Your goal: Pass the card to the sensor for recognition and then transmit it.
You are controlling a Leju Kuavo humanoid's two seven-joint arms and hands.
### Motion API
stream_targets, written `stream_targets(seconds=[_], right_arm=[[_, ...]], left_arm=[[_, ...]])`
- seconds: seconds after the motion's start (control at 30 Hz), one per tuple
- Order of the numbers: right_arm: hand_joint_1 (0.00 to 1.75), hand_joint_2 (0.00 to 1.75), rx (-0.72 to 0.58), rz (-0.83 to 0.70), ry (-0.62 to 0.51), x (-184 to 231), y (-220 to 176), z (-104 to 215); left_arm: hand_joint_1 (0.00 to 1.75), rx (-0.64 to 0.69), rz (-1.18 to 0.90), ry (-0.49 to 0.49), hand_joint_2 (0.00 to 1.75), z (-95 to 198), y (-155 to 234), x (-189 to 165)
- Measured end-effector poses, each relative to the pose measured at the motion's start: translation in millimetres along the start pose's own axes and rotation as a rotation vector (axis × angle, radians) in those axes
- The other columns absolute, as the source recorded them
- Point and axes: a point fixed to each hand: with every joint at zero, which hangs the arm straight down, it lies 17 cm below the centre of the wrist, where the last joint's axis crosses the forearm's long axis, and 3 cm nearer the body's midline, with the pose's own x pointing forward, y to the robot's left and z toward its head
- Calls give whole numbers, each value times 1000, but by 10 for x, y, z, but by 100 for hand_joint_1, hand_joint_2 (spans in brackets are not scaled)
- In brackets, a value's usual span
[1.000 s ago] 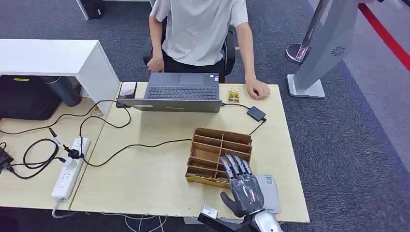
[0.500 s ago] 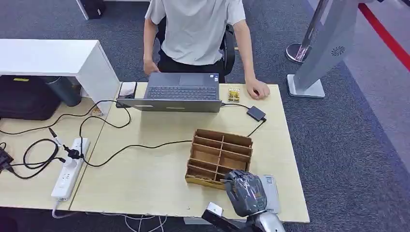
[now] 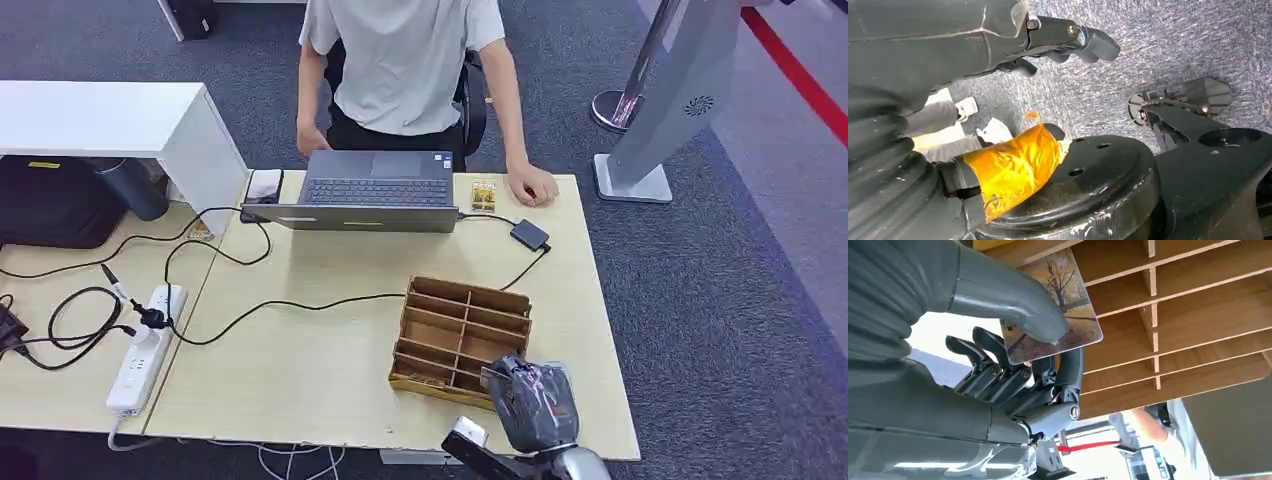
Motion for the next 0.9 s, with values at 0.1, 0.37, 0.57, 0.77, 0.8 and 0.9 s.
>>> stream_targets(seconds=[0.1,0.37,0.57,0.77,0.8,0.9], right_arm=[[175,175,29,-109,-8,24,31,10],[175,175,81,-397,-48,152,-65,1],[175,175,125,-698,-129,260,-332,-16],[175,175,87,-878,-183,68,-811,-281],[175,175,63,-852,-171,2,-890,-375],[175,175,-49,-690,-101,-217,-1186,-729]], left_arm=[[0,1,7,8,175,0,4,-11],[0,-13,2,11,175,7,-2,-24],[0,-24,-26,15,175,20,45,-55],[0,-27,-47,19,175,28,89,-76],[0,-27,-49,19,175,28,91,-77],[0,-26,-59,20,175,28,95,-76]])
